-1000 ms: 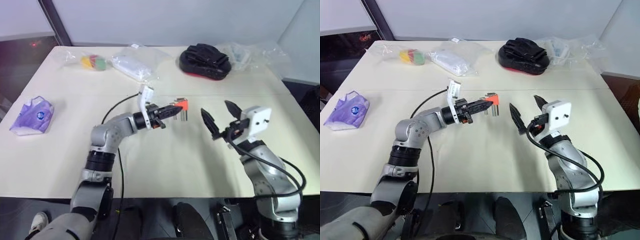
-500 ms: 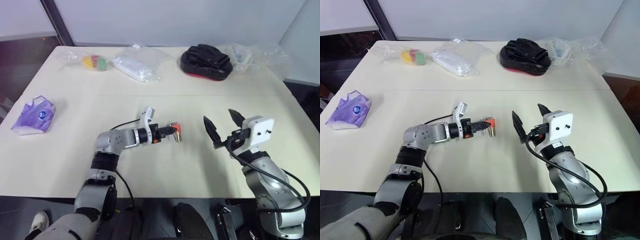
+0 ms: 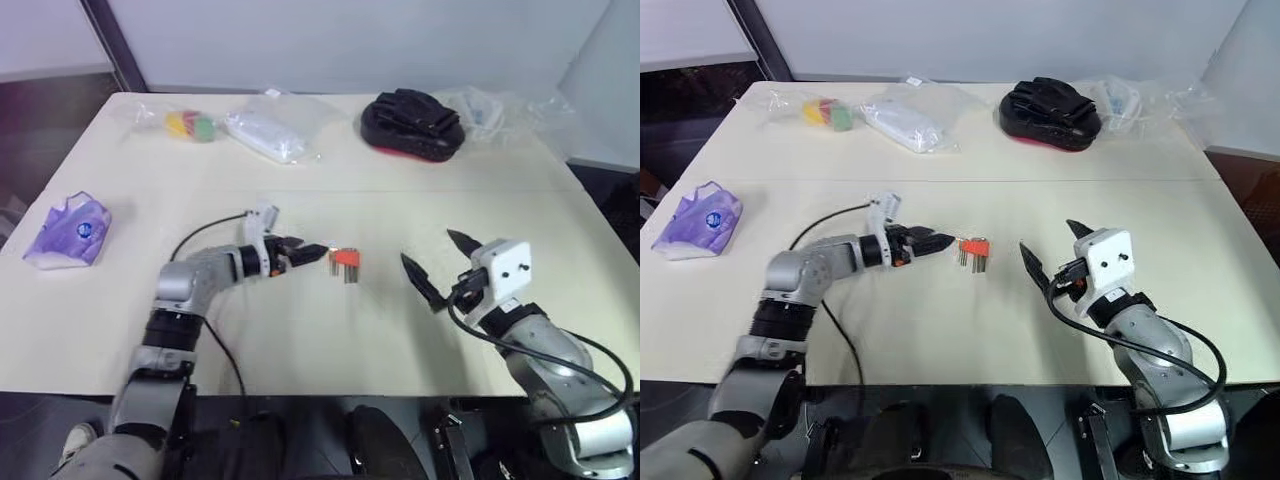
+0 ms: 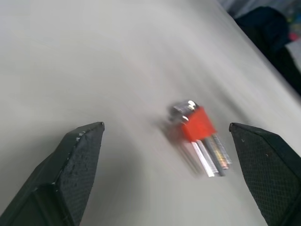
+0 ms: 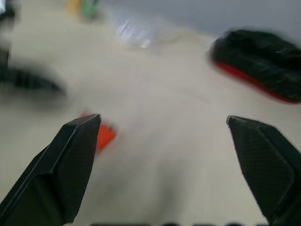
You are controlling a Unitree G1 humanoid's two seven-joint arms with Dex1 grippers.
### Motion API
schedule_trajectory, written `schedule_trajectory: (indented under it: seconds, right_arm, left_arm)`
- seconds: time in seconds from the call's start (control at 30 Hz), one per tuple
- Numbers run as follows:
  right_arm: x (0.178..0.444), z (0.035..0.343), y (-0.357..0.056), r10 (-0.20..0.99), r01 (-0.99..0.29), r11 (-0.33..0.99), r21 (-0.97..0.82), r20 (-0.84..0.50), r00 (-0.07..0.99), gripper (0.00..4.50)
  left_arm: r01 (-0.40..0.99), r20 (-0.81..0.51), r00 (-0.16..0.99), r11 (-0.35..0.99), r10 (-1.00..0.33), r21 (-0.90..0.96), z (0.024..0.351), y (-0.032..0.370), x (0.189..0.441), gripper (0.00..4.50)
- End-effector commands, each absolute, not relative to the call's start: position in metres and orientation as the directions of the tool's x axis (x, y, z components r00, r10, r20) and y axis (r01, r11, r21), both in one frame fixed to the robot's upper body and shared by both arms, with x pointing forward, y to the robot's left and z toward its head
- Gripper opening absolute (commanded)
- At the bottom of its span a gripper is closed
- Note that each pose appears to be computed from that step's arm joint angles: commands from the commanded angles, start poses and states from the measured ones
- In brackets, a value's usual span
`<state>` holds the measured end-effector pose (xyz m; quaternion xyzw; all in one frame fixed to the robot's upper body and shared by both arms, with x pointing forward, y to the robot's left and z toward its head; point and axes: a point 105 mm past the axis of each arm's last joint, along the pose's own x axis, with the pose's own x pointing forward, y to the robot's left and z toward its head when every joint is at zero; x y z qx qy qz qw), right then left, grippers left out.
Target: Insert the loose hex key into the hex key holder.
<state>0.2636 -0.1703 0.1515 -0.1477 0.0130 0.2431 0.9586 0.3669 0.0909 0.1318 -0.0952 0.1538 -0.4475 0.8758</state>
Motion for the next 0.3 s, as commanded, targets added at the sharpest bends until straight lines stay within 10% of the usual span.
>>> schedule_trajectory:
  seconds: [0.03, 0.3]
  right_arm:
    - [0.252, 0.158, -0.172, 0.529, -0.56, 0.758, -0.336, -0.186, 0.828, 4.5]
    - [0.243, 0.169, -0.186, 0.579, -0.677, 0.623, -0.391, -0.351, 0.736, 4.5]
  left_arm:
    - [0.835, -0.122, 0.519, 0.532, -0.846, -0.141, 0.162, 0.093, 0.357, 4.44]
    - [0.878, -0.135, 0.478, 0.476, -0.868, 0.052, 0.177, 0.103, 0.327, 4.44]
